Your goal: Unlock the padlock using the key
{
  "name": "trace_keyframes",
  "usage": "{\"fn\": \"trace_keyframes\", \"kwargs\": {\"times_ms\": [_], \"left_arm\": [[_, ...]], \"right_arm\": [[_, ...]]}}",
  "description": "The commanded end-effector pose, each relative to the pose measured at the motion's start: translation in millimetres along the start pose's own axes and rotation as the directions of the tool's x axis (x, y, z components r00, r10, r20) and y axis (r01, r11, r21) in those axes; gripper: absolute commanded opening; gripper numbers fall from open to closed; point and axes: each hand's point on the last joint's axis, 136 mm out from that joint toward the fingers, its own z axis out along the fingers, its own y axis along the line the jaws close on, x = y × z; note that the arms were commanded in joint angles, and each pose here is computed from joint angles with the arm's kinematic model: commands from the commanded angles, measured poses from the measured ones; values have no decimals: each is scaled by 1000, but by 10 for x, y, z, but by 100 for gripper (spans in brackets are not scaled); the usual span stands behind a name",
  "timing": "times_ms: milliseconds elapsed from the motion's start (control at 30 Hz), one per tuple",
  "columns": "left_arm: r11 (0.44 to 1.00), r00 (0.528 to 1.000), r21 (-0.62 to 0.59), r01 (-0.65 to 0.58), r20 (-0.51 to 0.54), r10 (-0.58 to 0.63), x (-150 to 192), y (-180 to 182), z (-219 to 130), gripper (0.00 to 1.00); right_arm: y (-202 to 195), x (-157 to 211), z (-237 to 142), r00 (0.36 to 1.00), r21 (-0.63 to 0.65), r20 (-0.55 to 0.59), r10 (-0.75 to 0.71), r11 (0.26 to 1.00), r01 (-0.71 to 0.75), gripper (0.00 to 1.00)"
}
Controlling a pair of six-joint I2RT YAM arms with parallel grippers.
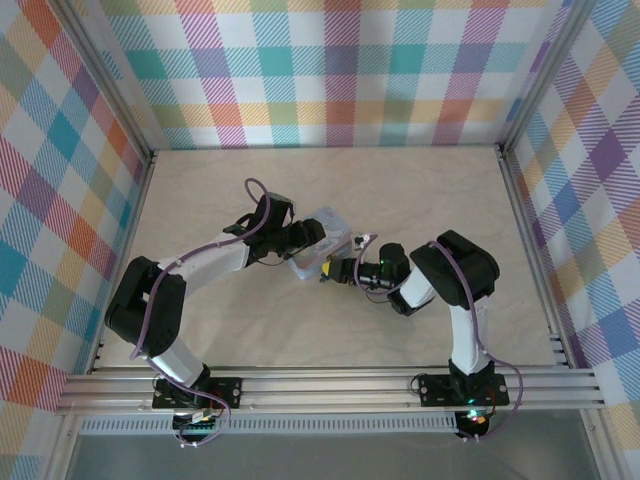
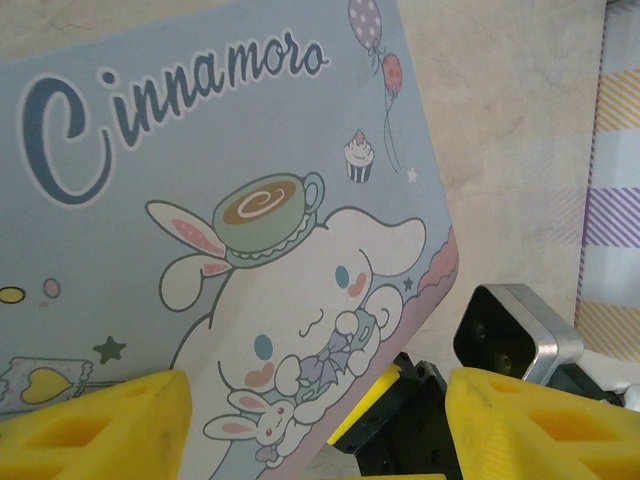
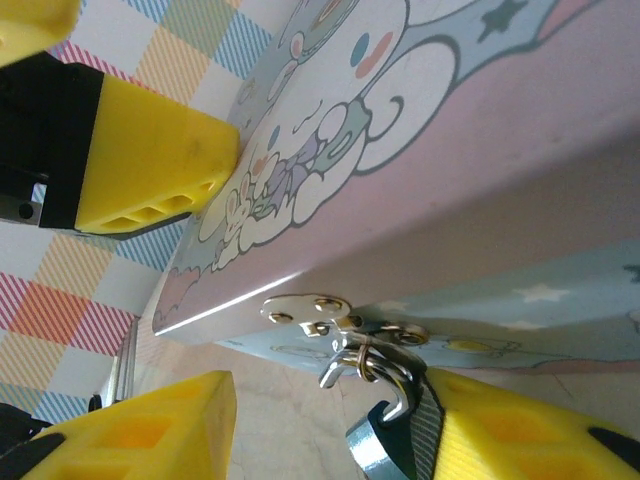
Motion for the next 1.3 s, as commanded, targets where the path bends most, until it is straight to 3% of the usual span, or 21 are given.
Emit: {"fn": "trace_keyframes", "kwargs": {"times_ms": [0, 1267], "left_arm": [[995, 998, -93, 22, -60, -27, 202, 312, 118, 68], [993, 998, -115, 23, -59, -30, 227, 390, 134, 68]], "right_arm": [[283, -122, -27, 995, -88, 38, -92, 992, 95, 48], [59, -58, -96, 997, 32, 28, -76, 997, 75, 8]]}}
